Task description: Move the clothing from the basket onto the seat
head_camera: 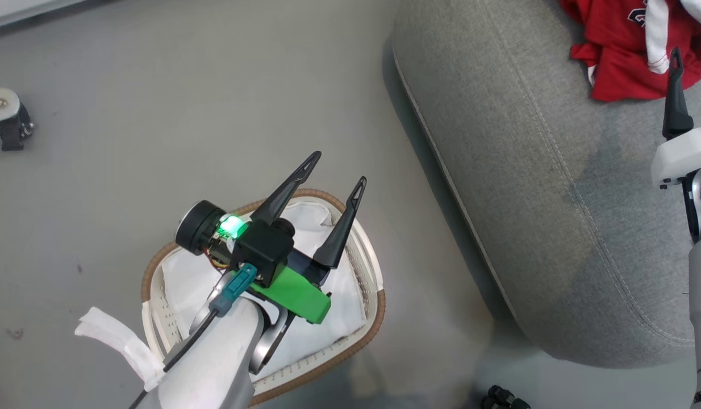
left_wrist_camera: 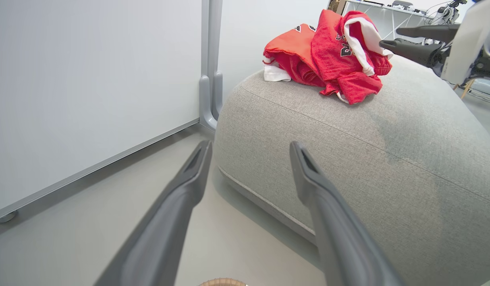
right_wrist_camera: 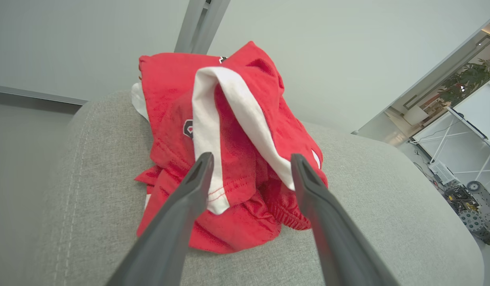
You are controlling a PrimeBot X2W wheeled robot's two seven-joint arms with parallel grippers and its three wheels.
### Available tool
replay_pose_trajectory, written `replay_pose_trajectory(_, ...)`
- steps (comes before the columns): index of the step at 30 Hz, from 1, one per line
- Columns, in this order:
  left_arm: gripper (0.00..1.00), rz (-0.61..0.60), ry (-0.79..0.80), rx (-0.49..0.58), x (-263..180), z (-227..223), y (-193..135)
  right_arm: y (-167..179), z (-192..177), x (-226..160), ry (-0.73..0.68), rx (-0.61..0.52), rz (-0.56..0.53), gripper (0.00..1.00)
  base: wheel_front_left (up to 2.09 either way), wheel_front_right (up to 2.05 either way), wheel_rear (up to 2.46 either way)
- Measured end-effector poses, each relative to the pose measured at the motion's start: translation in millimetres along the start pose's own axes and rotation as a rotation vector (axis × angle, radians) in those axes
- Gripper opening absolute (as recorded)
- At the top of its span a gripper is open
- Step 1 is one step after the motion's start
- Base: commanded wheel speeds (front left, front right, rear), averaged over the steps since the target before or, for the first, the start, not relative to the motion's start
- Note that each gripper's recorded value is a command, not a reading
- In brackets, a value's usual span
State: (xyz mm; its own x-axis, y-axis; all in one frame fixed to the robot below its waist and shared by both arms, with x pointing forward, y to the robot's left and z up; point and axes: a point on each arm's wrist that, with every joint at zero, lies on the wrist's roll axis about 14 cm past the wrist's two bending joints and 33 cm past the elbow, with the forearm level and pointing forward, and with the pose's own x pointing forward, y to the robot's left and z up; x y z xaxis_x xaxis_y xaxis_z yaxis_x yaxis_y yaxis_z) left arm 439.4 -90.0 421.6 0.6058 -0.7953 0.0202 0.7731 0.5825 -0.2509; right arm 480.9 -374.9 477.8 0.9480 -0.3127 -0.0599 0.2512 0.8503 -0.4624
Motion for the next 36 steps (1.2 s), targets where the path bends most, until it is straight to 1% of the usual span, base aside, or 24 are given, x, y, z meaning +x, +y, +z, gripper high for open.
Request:
replay_pose_trajectory(5, 1.00, 0.077, -0.037, 0.010, -12, 23, 7, -1, 35, -4, -0.088, 0.023, 0.013, 1.00, 0.00, 0.00, 0.00)
replay_pose_trajectory(9, 1.00, 0.161, -0.060, 0.024, -30, 39, 18, 8, 65, -8, -0.163, 0.072, 0.041, 1.00, 0.00, 0.00, 0.00)
replay_pose_trajectory(12, 1.00, 0.238, -0.077, 0.035, -48, 50, 30, 23, 81, -10, -0.198, 0.105, 0.080, 1.00, 0.00, 0.00, 0.00)
replay_pose_trajectory(15, 1.00, 0.321, -0.085, 0.041, -69, 57, 43, 47, 95, -13, -0.228, 0.149, 0.132, 1.00, 0.00, 0.00, 0.00)
replay_pose_trajectory(18, 1.00, 0.416, -0.093, 0.049, -96, 62, 57, 73, 113, -19, -0.264, 0.222, 0.183, 1.00, 0.00, 0.00, 0.00)
replay_pose_trajectory(24, 1.00, 0.589, -0.115, 0.053, -147, 71, 75, 118, 114, -49, -0.251, 0.343, 0.273, 1.00, 0.00, 0.00, 0.00)
replay_pose_trajectory(29, 1.00, 0.707, -0.127, 0.053, -186, 74, 80, 136, 110, -76, -0.235, 0.418, 0.324, 1.00, 0.00, 0.00, 0.00)
replay_pose_trajectory(31, 1.00, 0.751, -0.138, 0.038, -203, 74, 82, 141, 110, -88, -0.230, 0.483, 0.344, 1.00, 0.00, 0.00, 0.00)
replay_pose_trajectory(36, 1.00, 0.812, -0.164, -0.006, -230, 73, 75, 148, 105, -115, -0.211, 0.564, 0.378, 1.00, 0.00, 0.00, 0.00)
